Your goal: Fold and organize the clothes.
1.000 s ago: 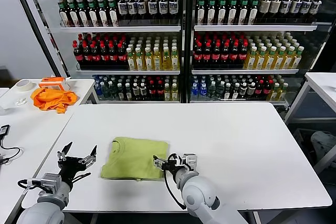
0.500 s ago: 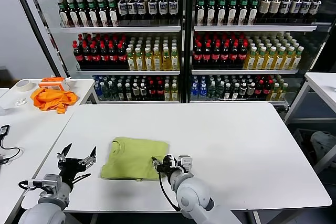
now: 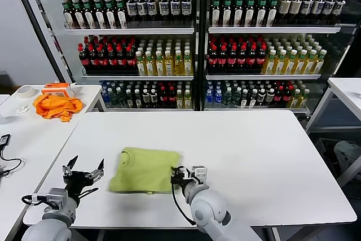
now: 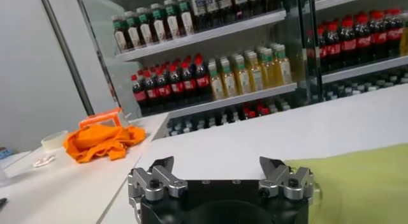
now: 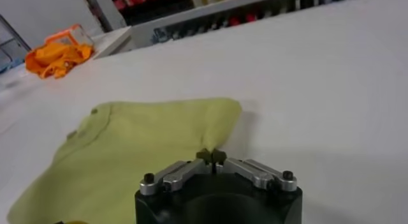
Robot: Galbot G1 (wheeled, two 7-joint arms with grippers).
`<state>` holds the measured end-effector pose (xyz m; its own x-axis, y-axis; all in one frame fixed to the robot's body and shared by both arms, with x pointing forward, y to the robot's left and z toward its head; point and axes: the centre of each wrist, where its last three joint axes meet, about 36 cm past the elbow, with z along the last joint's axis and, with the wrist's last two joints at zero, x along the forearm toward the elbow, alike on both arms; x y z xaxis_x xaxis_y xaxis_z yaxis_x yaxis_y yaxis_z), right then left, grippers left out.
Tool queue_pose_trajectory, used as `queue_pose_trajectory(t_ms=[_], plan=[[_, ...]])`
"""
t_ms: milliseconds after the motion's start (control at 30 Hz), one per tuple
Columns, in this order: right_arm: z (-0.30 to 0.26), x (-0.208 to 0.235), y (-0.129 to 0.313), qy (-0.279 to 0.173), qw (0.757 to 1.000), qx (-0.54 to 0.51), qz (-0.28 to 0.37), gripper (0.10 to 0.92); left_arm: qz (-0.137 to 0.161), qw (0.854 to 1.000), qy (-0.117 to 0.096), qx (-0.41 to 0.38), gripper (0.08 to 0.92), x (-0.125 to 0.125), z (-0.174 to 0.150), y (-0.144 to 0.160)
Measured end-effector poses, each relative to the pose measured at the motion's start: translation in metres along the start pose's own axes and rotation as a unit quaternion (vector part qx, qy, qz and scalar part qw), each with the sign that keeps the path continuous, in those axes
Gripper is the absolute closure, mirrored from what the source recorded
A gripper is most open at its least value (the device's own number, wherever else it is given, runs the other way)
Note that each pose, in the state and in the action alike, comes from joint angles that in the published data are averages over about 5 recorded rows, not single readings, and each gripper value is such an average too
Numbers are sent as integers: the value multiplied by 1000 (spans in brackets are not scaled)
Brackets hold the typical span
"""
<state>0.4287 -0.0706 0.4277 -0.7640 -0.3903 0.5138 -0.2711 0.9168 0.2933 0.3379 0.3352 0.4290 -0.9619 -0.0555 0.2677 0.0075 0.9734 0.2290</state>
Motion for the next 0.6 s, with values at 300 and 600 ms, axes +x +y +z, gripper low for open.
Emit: queue_pose_trajectory(t_ms=[300,600], plan=[[-23,16,-28,-41,999,8,22,918,4,1000,1,-1,177,-3,1,-2],[-27,37,-64,-63,996,33,52,918,11,1000,-6,-1,177,-8,3,-8]])
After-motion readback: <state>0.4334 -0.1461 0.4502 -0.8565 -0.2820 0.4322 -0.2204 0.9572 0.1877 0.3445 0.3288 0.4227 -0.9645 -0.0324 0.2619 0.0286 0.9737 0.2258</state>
